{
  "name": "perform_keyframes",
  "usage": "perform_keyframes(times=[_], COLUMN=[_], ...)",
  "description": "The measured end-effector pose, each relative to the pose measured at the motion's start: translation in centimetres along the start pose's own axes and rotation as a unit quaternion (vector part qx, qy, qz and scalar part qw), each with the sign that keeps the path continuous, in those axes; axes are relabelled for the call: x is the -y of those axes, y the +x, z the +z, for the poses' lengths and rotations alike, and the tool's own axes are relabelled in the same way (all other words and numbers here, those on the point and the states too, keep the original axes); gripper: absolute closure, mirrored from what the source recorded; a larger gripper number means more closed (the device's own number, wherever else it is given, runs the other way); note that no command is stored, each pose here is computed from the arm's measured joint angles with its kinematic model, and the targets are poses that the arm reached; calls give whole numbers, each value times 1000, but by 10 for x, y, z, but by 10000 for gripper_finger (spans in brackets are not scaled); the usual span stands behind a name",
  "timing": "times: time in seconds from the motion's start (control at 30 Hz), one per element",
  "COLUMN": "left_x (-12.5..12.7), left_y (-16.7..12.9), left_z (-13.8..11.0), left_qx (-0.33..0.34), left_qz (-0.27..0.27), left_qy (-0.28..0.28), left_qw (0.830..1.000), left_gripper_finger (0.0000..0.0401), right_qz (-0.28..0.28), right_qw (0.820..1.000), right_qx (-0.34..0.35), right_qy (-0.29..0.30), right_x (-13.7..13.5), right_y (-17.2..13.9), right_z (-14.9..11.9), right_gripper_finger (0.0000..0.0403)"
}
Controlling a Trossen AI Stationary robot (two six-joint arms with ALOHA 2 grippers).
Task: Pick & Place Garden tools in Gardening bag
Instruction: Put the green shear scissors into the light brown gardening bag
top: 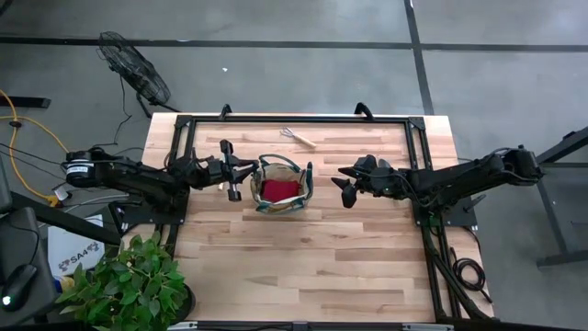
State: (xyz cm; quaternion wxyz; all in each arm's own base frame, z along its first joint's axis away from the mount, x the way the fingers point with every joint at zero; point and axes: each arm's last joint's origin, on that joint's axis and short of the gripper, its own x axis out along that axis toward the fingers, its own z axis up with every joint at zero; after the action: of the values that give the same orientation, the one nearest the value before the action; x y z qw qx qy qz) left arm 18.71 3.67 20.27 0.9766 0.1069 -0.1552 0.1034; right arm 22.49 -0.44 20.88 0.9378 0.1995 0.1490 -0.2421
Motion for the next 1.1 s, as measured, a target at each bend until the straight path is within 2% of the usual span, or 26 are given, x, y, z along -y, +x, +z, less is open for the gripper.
perform_keyframes(times=[0.23, 0.43, 1.1], left_x=[1, 4, 7], left_y=[0, 0, -2], left_z=[-6, -6, -18], left_qx=[-29, -23, -86], left_qz=[-7, -56, -81], left_qy=[1, 17, 11], left_qw=[1000, 998, 993], left_gripper_finger=[359, 359, 359], right_qz=[1, 0, 1], right_qw=[1000, 1000, 1000], right_qx=[0, -1, -1], right_qy=[1, 2, 4], right_x=[0, 0, 0], right_y=[0, 0, 0], right_z=[0, 0, 0], right_gripper_finger=[198, 198, 198])
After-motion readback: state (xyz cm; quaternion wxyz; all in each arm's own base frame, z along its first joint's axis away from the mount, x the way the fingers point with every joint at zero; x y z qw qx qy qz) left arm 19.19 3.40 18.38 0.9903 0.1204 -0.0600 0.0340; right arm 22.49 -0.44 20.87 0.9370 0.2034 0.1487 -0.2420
